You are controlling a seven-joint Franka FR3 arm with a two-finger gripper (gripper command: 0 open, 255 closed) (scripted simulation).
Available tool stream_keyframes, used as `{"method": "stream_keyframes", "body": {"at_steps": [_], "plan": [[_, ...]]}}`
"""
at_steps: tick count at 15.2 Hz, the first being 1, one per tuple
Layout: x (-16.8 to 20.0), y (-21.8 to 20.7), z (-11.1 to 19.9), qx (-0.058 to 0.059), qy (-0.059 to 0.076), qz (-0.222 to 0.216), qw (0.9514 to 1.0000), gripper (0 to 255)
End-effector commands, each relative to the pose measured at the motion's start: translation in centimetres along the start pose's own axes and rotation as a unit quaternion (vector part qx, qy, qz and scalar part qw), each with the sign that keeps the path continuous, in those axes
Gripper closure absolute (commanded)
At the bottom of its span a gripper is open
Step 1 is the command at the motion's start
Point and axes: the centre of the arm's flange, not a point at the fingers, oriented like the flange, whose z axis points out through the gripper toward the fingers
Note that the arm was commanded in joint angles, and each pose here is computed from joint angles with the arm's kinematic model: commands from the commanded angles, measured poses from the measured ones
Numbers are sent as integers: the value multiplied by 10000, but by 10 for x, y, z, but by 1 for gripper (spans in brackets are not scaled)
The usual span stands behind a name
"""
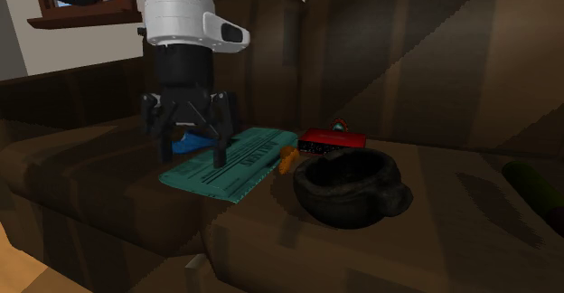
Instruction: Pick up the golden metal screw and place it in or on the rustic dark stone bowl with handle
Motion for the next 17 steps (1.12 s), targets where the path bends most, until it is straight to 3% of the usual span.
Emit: {"method": "stream_keyframes", "body": {"at_steps": [1,9,17], "plan": [[20,8,3,83,152,-63,9998,0],[103,54,13,421,710,-310,9961,0],[188,94,17,757,1265,-556,9875,0]]}}
